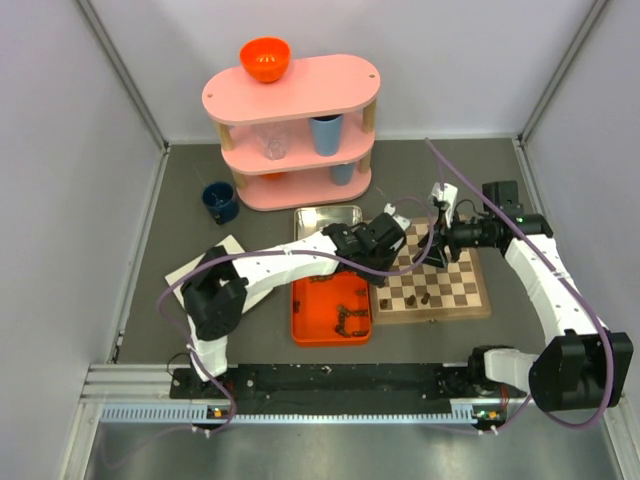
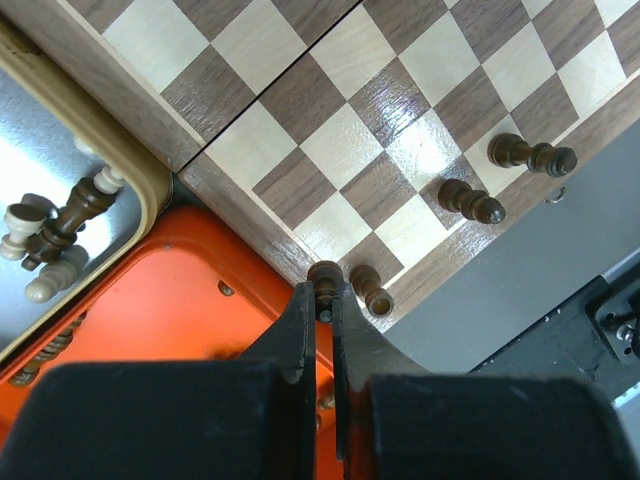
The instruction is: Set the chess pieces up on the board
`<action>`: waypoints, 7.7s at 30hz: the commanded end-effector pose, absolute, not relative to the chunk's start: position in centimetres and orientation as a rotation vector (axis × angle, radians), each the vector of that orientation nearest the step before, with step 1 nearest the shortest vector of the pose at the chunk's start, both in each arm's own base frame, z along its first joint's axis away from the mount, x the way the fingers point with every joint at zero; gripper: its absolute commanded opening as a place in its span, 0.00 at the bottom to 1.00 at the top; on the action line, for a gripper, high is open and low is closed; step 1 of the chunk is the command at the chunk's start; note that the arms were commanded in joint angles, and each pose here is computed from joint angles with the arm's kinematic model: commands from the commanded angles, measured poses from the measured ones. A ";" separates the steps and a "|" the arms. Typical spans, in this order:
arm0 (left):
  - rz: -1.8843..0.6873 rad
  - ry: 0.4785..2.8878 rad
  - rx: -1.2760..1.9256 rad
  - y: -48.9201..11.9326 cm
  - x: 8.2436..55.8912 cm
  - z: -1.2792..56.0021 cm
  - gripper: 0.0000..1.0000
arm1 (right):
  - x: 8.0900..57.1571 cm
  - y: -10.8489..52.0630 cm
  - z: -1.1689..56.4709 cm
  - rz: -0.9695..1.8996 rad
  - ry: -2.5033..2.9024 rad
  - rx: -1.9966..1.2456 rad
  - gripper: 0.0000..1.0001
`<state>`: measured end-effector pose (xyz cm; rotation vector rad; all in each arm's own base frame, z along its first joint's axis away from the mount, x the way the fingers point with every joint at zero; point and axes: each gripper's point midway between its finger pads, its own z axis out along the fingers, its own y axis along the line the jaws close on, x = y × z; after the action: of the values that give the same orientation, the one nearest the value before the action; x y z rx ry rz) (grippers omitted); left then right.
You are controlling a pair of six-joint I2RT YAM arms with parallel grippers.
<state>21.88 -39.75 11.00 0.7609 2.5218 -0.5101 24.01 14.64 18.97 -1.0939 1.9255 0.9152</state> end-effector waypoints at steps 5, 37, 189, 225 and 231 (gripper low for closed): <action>-0.578 2.477 0.782 -42.6 22.8 11.0 0.00 | 25.0 13.8 19.7 0.873 1.905 -1.056 0.52; -0.443 2.567 0.811 -42.0 22.6 6.9 0.01 | 25.6 13.2 19.2 0.863 1.944 -1.014 0.52; -0.001 1.505 -0.182 -0.5 20.4 30.1 0.99 | 21.7 30.5 5.7 0.197 2.026 -2.258 0.10; -1.060 1.849 0.326 -33.8 23.5 30.4 0.77 | 26.4 24.0 30.6 1.559 1.887 -0.333 0.10; -1.008 1.895 0.270 -35.3 25.5 29.3 0.72 | 26.5 24.0 30.1 1.581 1.904 -0.283 0.11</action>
<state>24.04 -34.36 25.87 0.3557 1.9834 -0.9773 26.42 24.19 27.99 -0.3131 1.9806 1.5589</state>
